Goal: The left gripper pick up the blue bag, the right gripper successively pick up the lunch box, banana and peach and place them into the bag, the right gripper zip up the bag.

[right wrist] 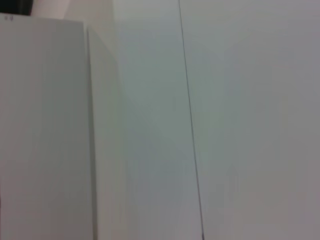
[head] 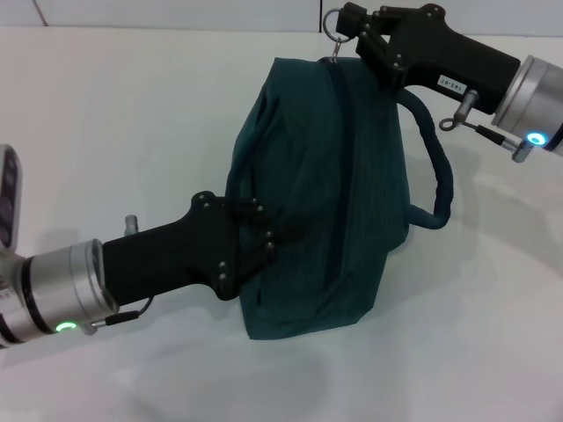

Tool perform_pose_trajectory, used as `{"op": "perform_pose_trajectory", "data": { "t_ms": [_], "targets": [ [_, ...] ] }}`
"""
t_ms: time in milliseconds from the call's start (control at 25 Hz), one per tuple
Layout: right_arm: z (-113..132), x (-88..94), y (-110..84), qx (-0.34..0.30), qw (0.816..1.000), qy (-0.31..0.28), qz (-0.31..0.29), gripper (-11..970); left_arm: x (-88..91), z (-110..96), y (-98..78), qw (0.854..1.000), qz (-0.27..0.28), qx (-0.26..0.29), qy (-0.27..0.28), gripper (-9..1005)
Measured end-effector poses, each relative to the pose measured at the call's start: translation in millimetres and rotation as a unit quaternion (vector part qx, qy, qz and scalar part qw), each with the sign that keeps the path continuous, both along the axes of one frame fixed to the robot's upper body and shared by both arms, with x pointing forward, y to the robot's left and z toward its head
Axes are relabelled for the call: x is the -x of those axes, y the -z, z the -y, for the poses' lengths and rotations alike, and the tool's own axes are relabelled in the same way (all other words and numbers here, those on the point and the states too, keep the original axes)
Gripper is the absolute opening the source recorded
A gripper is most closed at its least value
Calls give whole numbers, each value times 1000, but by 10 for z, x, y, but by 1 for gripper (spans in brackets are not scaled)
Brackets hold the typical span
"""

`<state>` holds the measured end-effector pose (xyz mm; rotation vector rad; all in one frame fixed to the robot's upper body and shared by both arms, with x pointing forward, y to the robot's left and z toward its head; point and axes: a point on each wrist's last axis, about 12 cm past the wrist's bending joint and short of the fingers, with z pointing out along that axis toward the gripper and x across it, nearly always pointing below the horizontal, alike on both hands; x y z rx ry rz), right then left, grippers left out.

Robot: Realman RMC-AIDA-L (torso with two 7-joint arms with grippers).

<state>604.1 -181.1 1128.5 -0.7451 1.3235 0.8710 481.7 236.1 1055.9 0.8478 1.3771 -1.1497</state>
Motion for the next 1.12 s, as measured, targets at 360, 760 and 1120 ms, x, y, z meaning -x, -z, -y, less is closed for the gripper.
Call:
{"op": "perform_pose_trajectory", "data": {
  "t_ms": [360,760,1120],
  "targets": [
    [102,51,122,22,999,24,4,13,3,-217,-83,999,28,6,-14,141],
    [460,288,281,-8,998,59,-14,13,-146,-453,-235,995,72,2,-73,142],
    [721,486,429,-54,992,107,-37,13,-262,-421,-253,993,78,-14,-87,141]
  ]
}}
